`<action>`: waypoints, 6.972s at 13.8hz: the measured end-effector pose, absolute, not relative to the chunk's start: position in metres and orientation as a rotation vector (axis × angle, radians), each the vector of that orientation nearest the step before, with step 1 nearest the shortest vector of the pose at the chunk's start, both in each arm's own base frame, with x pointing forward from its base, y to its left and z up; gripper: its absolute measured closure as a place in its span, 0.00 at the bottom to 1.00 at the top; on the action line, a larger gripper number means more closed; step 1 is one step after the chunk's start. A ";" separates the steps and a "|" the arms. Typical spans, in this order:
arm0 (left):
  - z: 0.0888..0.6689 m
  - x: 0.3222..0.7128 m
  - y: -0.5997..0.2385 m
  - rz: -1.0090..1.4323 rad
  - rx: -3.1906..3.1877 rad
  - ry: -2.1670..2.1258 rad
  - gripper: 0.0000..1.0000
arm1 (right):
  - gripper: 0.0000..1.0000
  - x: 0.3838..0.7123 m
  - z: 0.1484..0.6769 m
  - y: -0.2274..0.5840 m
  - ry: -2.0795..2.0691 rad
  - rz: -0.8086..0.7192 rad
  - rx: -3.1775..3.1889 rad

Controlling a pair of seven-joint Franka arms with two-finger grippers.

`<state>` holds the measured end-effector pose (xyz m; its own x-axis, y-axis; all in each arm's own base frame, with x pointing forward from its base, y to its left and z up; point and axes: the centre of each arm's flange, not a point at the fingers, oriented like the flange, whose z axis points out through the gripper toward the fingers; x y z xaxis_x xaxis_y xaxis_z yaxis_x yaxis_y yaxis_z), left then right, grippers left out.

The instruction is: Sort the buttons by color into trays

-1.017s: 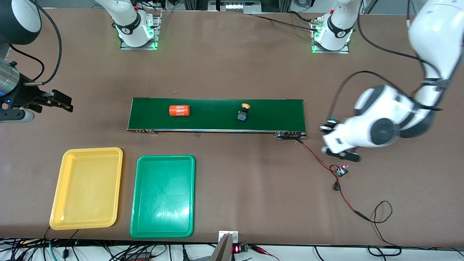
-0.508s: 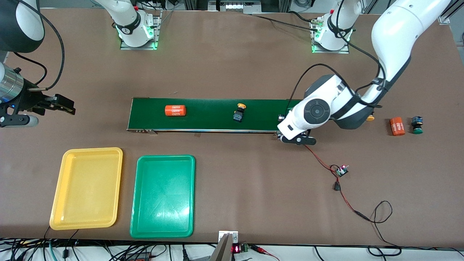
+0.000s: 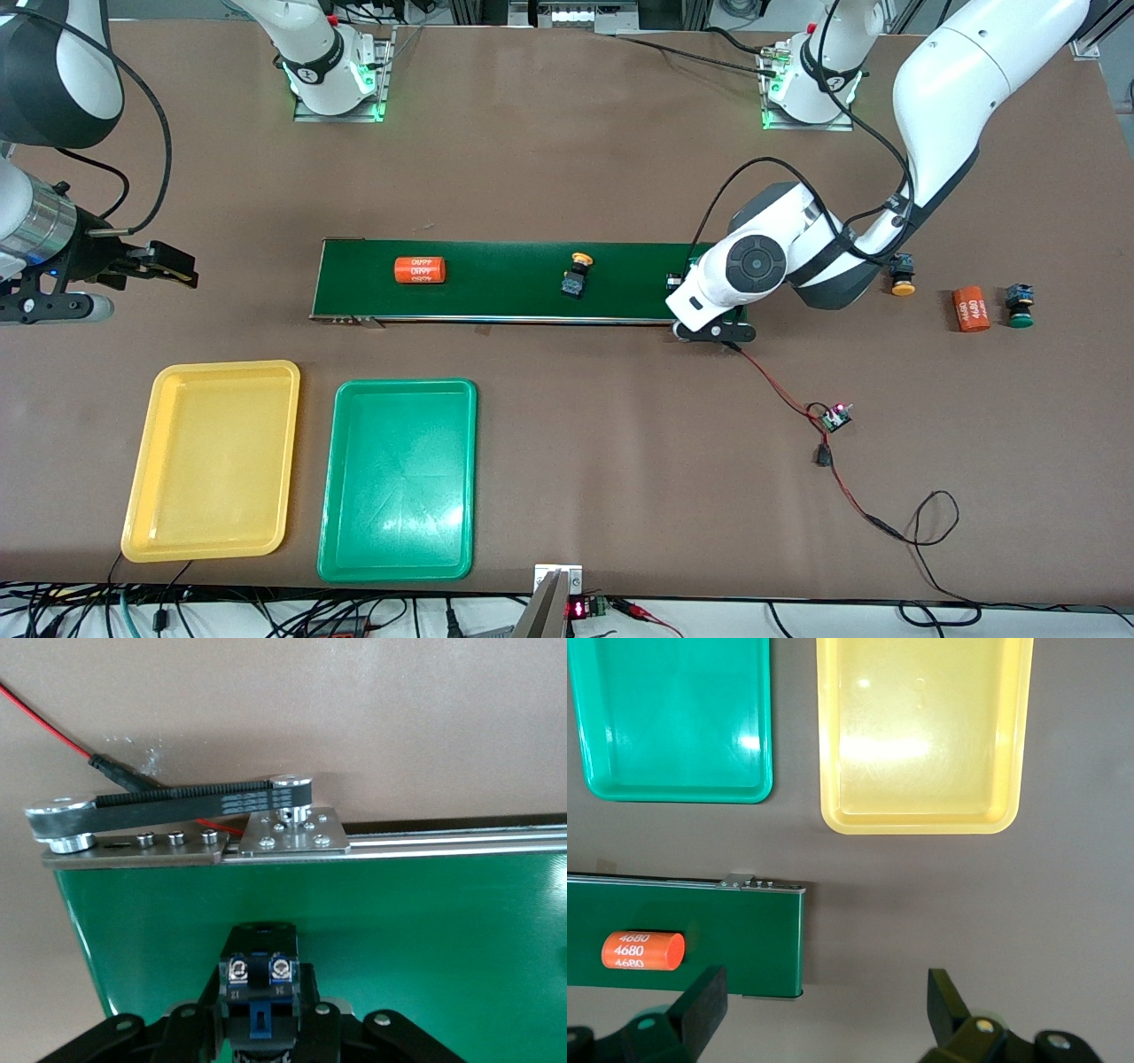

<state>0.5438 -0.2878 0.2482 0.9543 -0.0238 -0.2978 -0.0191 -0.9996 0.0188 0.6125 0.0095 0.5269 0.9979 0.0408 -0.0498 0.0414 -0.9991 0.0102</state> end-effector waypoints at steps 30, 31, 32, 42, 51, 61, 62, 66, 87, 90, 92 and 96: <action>0.243 0.587 0.212 -0.482 3.224 -0.253 0.00 | 0.00 0.595 0.393 0.278 0.175 -0.353 3.283; 0.231 0.582 0.221 -0.454 3.210 -0.261 0.00 | 0.00 0.586 0.383 0.304 0.092 -0.360 3.270; 0.220 0.577 0.226 -0.422 3.195 -0.262 0.00 | 0.00 0.575 0.370 0.333 0.016 -0.362 3.255; 0.176 0.551 0.234 -0.431 3.138 -0.299 0.29 | 0.00 0.557 0.267 0.404 -0.445 -0.268 3.168; 0.227 0.580 0.192 -0.498 3.129 -0.439 0.51 | 0.00 0.547 0.244 0.395 -0.588 -0.361 3.074; 0.320 0.622 -0.028 -0.526 3.046 -0.280 0.51 | 0.21 0.537 0.234 0.363 -0.561 -0.462 3.006; 0.320 0.620 -0.059 -0.535 3.063 -0.258 0.51 | 0.26 0.536 0.231 0.361 -0.555 -0.467 3.003; 0.319 0.607 -0.143 -0.569 3.030 -0.180 0.51 | 0.58 0.540 0.241 0.357 -0.563 -0.455 3.015; 0.243 0.560 -0.282 -0.605 3.054 0.107 0.16 | 0.58 0.674 0.309 -0.048 0.855 -0.196 3.029; 0.258 0.573 -0.269 -0.585 3.062 0.156 0.00 | 0.58 0.685 0.283 -0.103 1.260 -0.063 2.845; 0.294 0.594 -0.243 -0.585 3.079 0.222 0.00 | 0.58 0.689 0.271 -0.109 1.518 -0.059 2.711; 0.359 0.632 -0.163 -0.564 3.051 0.386 0.00 | 0.58 0.705 0.248 -0.098 1.950 0.056 2.326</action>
